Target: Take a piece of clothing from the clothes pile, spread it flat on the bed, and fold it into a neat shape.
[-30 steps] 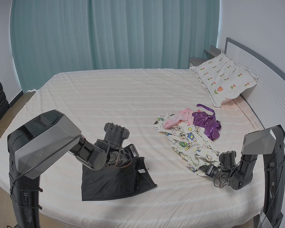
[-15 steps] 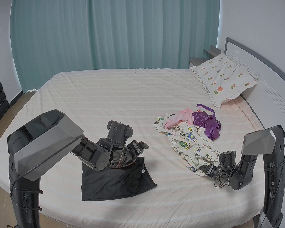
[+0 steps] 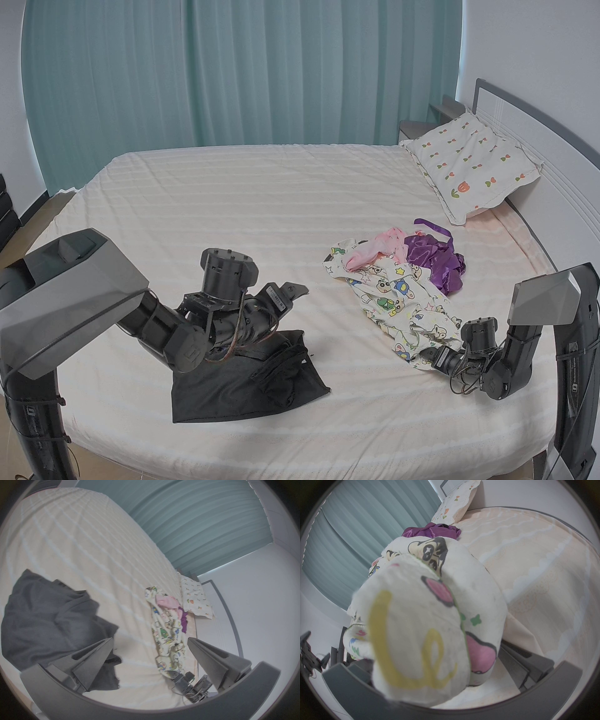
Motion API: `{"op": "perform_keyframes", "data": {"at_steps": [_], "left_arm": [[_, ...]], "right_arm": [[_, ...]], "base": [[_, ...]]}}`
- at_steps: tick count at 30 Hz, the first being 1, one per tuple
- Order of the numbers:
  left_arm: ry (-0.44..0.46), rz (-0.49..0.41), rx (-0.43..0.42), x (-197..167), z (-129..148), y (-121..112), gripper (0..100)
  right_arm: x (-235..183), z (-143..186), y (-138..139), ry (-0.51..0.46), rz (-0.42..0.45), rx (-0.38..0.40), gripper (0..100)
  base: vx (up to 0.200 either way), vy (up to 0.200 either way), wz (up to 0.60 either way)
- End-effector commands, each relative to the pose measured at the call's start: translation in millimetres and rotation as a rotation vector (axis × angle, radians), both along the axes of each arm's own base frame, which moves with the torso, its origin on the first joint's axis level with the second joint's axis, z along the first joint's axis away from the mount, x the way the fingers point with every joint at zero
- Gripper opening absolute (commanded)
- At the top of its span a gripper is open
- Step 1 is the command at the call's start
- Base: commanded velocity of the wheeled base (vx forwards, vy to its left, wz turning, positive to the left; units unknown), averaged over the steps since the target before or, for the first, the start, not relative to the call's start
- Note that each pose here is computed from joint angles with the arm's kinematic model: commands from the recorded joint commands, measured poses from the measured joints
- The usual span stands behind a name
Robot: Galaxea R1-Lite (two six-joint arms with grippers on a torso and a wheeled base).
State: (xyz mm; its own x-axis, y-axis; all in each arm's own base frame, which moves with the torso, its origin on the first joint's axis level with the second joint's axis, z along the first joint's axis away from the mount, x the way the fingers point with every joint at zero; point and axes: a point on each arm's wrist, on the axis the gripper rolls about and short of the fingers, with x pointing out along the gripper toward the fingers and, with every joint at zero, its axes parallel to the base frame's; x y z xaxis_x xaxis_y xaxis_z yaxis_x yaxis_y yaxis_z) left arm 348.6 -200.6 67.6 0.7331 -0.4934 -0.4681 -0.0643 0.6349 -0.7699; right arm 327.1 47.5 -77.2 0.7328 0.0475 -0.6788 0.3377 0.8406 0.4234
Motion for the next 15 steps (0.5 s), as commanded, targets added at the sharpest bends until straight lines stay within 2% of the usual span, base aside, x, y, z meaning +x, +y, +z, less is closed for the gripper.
{"op": "perform_keyframes", "data": {"at_steps": [1,2,5,7,8,11,15], "left_arm": [[0.053,0.02,0.021,-21.8,0.9,25.8,100],[0.098,0.022,0.043,-38.1,-6.6,36.2,100],[0.154,0.024,0.071,-59.5,-14.6,49.0,100],[0.163,0.022,0.072,-64.7,-16.1,51.6,100],[0.181,0.016,0.069,-81.5,-19.6,60.0,100],[0.203,0.006,0.074,-102.2,-26.1,69.0,100],[0.263,0.018,0.081,-118.2,-34.7,76.1,100]], "right_arm": [[-0.2,-0.5,0.1,0.001,0.0,0.0,100],[-0.3,-0.6,0.1,0.002,0.0,0.0,100],[0.2,-0.3,0.1,-0.001,0.0,0.0,100],[-0.3,-0.6,0.1,0.002,0.0,0.0,100],[-0.3,-0.6,0.1,0.002,0.0,0.0,100],[-0.2,-0.5,0.1,0.001,0.0,0.0,100],[-0.2,-0.5,0.1,0.001,-0.001,0.001,100]], "base": [[0.0,0.0,0.0],[0.0,0.0,0.0],[0.0,0.0,0.0],[0.0,0.0,0.0],[-0.2,0.0,0.0],[-0.2,0.0,0.0],[-0.2,0.0,0.0]]}}
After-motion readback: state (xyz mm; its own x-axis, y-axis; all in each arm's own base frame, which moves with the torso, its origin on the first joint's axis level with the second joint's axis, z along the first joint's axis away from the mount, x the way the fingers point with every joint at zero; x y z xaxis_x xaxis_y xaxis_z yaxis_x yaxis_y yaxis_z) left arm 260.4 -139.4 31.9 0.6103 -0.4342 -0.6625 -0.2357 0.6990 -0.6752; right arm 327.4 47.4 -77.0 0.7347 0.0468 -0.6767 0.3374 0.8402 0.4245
